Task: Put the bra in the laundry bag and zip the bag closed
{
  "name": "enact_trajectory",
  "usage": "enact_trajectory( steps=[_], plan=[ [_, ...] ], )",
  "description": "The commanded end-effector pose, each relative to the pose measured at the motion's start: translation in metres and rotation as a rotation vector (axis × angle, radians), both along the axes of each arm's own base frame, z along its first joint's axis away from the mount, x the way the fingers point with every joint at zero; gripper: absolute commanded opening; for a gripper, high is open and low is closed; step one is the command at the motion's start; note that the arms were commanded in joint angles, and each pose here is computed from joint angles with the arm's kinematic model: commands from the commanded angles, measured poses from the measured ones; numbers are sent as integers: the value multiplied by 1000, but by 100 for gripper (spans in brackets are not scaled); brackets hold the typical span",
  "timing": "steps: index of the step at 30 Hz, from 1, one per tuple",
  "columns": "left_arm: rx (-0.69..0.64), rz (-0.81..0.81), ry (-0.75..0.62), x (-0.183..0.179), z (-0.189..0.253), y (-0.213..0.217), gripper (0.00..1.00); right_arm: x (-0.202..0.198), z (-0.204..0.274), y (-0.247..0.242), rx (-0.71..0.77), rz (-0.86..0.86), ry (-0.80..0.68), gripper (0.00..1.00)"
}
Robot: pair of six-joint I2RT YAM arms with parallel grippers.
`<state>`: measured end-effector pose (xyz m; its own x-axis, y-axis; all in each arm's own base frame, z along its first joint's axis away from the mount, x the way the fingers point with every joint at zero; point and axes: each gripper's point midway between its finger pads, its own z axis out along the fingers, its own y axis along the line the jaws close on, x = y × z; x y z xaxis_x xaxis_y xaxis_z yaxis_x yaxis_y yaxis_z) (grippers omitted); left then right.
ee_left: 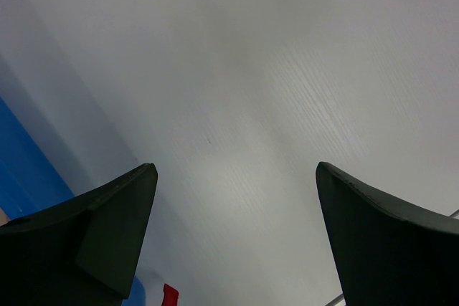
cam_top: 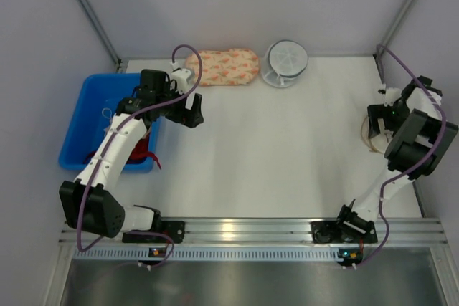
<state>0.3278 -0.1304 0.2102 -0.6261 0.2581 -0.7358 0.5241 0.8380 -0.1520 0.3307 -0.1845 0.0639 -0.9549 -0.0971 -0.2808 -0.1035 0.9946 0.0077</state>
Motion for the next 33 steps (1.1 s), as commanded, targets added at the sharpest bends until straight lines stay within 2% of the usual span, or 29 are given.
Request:
enact_trajectory(
  steps=[1,8,11,14,15,23,26,27,29,30,33],
  plan=[
    [-6,4,-36,4,17,0,98,3,-4,-1,13,-2,44,99],
    [-7,31,-25,6,17,2,98,4,-35,33,4,85,143,100],
    [-8,32,-24,4,19,2,98,0,-47,56,-7,186,188,98],
    [-13,34,-34,2,24,3,98,-6,-53,86,-21,340,219,95],
    [-13,33,-30,1,22,3,98,-5,-49,102,-36,438,204,95],
    [-20,21,-28,-6,26,2,98,-51,-57,203,-82,1006,212,94],
    [-21,9,-28,-9,25,1,98,-71,-54,240,-94,1251,162,91],
    [-20,7,-24,-10,23,1,98,-68,-43,261,-132,1376,73,91],
    [-24,-1,-26,-12,24,1,98,-75,-38,275,-162,1473,-8,92],
    [-25,-3,-20,-14,22,0,98,-66,-22,288,-203,1522,-123,92],
    [-33,-5,-18,-15,23,-1,98,-38,27,307,-224,1468,-343,92]
  ],
)
